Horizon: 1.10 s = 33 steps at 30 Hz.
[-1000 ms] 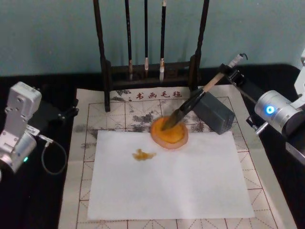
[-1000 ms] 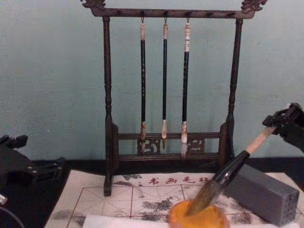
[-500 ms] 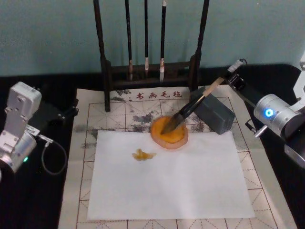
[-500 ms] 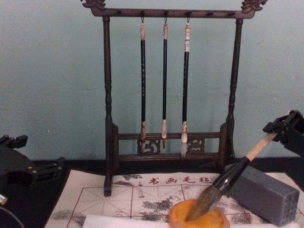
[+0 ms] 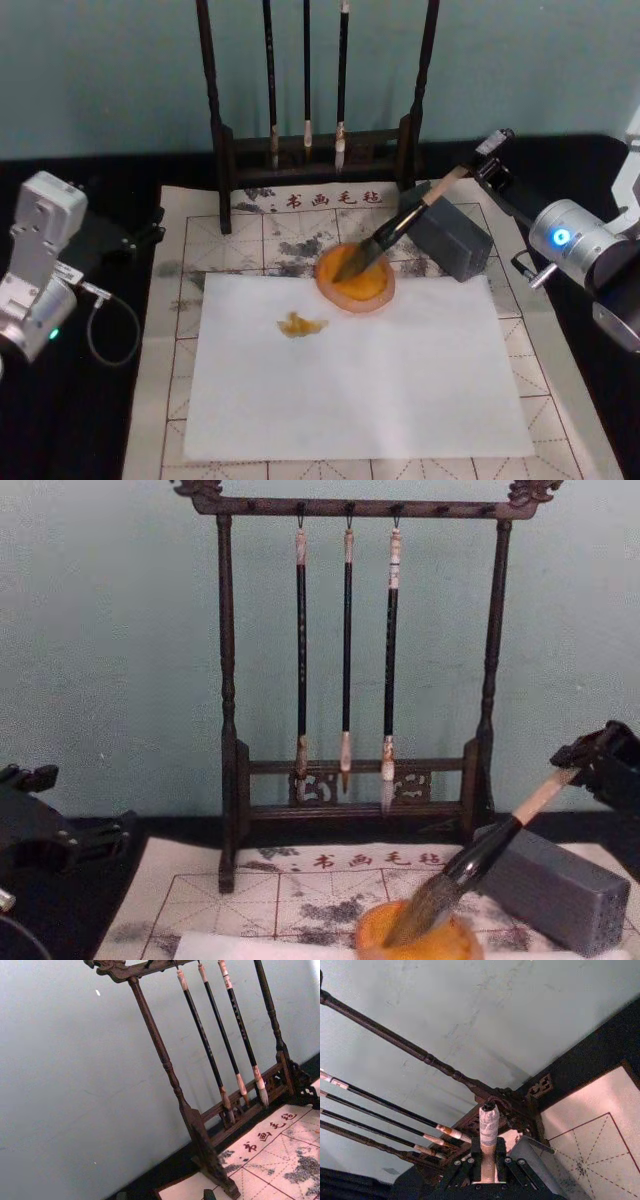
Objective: Pick up the brush from the inkstone, write on the paper, then place the brush back to its original position.
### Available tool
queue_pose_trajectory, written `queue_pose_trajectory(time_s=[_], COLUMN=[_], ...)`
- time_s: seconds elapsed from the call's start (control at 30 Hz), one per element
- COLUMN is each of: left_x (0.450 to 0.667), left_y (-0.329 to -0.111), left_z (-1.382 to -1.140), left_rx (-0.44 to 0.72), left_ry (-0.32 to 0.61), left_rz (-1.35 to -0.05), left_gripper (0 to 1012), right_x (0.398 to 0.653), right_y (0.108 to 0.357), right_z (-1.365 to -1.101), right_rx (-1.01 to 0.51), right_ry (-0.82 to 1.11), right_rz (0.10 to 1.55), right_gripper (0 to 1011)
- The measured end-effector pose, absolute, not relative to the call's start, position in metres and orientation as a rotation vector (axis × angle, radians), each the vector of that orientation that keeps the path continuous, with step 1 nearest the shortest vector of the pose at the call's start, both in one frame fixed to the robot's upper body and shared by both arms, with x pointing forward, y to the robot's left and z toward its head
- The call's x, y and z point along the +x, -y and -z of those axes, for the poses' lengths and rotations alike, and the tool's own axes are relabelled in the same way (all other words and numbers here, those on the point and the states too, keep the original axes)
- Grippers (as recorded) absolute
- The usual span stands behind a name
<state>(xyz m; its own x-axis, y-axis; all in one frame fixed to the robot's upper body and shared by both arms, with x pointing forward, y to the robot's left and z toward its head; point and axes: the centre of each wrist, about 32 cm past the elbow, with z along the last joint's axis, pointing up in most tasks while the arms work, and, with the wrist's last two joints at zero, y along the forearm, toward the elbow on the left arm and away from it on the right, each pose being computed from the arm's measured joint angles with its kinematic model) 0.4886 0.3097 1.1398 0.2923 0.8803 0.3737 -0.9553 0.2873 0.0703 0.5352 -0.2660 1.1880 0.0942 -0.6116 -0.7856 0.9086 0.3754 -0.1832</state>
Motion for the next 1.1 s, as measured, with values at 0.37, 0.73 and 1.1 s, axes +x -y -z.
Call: queue_pose_trajectory(time_s=[0.37, 0.73, 1.1], left_x=[0.4886, 0.4886, 0.4886], left_y=[-0.3097, -0.3097, -0.3097], left_z=[-1.1398, -1.1398, -1.1398], left_rx=[0.304, 0.305, 0.304], left_ry=[0.285, 0.285, 0.285], left_rz=[-1.248, -1.248, -1.248], left_gripper=[1001, 1001, 1001], right_x=[0.5356, 0.5356, 0.5359], right_y=[0.266, 0.2648, 0.2657], right_z=[-1.1849, -1.1814, -1.1791], right_rx=[0.392, 0.397, 0.402], right_ry=[-0.925, -0.943, -0.967], right_rz=[1.18, 1.185, 1.194], right_gripper=[185, 185, 185])
